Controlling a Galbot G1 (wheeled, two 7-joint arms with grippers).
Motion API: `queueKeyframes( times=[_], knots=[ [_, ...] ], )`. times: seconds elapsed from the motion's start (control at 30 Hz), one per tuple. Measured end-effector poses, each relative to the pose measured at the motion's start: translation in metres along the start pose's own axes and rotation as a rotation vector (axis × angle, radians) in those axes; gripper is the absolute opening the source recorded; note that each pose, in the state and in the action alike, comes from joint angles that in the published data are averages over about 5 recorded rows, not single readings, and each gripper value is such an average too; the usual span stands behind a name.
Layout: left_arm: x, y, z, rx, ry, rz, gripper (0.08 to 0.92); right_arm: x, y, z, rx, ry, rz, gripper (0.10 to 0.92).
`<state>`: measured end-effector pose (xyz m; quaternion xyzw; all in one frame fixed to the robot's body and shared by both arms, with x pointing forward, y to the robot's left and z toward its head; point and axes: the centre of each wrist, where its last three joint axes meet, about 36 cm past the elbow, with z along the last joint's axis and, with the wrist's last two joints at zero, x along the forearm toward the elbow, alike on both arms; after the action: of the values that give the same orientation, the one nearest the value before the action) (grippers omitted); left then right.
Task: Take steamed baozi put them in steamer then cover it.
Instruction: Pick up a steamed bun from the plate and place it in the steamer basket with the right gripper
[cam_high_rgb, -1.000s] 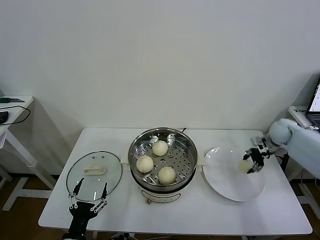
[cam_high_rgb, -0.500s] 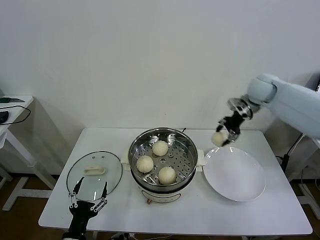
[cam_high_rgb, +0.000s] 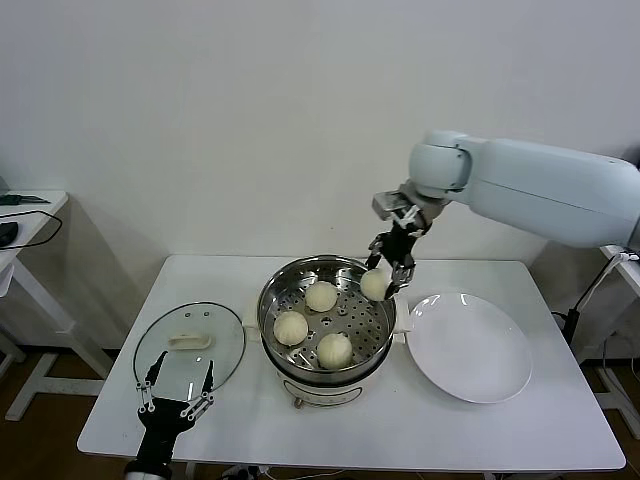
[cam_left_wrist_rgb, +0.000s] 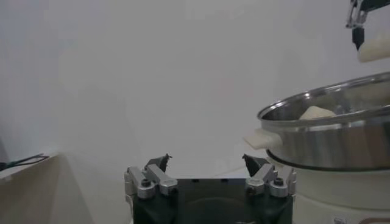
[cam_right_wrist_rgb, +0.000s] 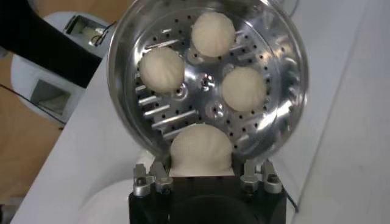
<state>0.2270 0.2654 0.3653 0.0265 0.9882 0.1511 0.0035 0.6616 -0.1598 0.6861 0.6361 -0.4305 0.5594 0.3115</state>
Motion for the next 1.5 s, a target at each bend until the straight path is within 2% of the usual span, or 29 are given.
queueKeyframes(
  times=[0.53,1.07,1.17,1.4,1.5],
  knots=[
    [0.001,0.001,0.002,-0.002,0.0,0.001,0.823,-0.058,-0.009,-0.034,0.047,0.067,-0.04,0.645],
    [0.001,0.0,0.002,-0.001,-0.006,0.004,0.823,-0.091,-0.009,-0.031,0.059,0.117,-0.06,0.648],
    [0.0,0.001,0.002,-0.002,-0.006,0.001,0.823,-0.094,-0.008,-0.03,0.057,0.118,-0.056,0.667],
    [0.0,0.002,0.002,-0.004,-0.001,-0.007,0.823,-0.099,-0.006,-0.029,0.052,0.098,-0.043,0.804],
    [0.0,0.002,0.002,-0.006,0.0,-0.008,0.823,-0.097,-0.005,-0.03,0.052,0.081,-0.033,0.82]
  ],
)
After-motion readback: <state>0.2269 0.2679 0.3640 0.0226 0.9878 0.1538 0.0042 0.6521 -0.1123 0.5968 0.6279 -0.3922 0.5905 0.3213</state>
